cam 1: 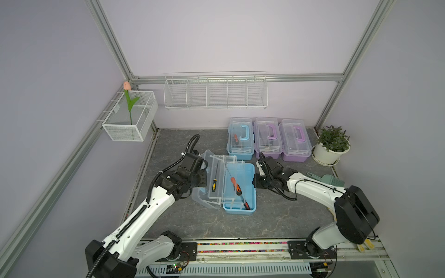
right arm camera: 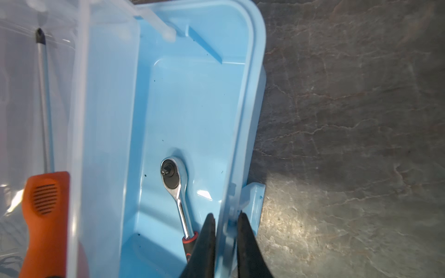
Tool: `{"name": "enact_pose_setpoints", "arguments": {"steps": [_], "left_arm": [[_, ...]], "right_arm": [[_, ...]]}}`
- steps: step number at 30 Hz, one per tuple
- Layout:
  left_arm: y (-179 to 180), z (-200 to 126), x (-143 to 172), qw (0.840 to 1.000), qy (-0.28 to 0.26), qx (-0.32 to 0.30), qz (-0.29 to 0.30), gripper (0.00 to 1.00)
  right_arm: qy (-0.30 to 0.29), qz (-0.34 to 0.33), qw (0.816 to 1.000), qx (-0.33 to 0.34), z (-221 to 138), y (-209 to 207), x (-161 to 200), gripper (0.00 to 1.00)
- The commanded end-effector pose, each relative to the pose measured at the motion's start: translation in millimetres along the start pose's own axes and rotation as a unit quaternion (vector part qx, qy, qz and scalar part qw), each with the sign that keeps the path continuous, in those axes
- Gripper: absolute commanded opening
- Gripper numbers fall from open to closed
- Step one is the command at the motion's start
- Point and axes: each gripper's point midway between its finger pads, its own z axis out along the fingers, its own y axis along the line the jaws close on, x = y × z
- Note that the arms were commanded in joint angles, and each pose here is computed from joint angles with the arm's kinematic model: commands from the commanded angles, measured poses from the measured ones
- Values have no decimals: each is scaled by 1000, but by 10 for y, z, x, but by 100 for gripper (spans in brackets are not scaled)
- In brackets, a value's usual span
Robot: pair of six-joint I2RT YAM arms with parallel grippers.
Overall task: Close toolboxes
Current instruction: Close the toolbox lid.
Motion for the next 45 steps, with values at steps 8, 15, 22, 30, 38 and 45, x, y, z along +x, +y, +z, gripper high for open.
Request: {"name": "enact_pose_setpoints", "arguments": {"steps": [8, 15, 22, 30, 38, 45], "left_arm": [[-1117, 115, -129, 989, 0, 147, 29, 0], [-1301, 158, -71, 985, 10, 168, 31, 24], [-1420, 188, -2, 982, 16, 184, 30, 40], [-1631, 290, 123, 977, 33, 206, 31, 42], [-1858, 520, 357, 980, 59, 182, 58, 42], [-1986, 541, 390, 976, 68, 195, 68, 42]], "right_arm": [[5, -42, 993, -110, -26, 579, 19, 12], [-4, -23, 993, -114, -102, 465, -17, 25], [-11, -5, 994, -110, -165, 297, -43, 32], [-13, 21, 996, -80, -275, -91, 2, 32], [-25, 35, 997, -60, -436, -326, 44, 33], [-24, 31, 997, -60, -488, -349, 92, 34]]}}
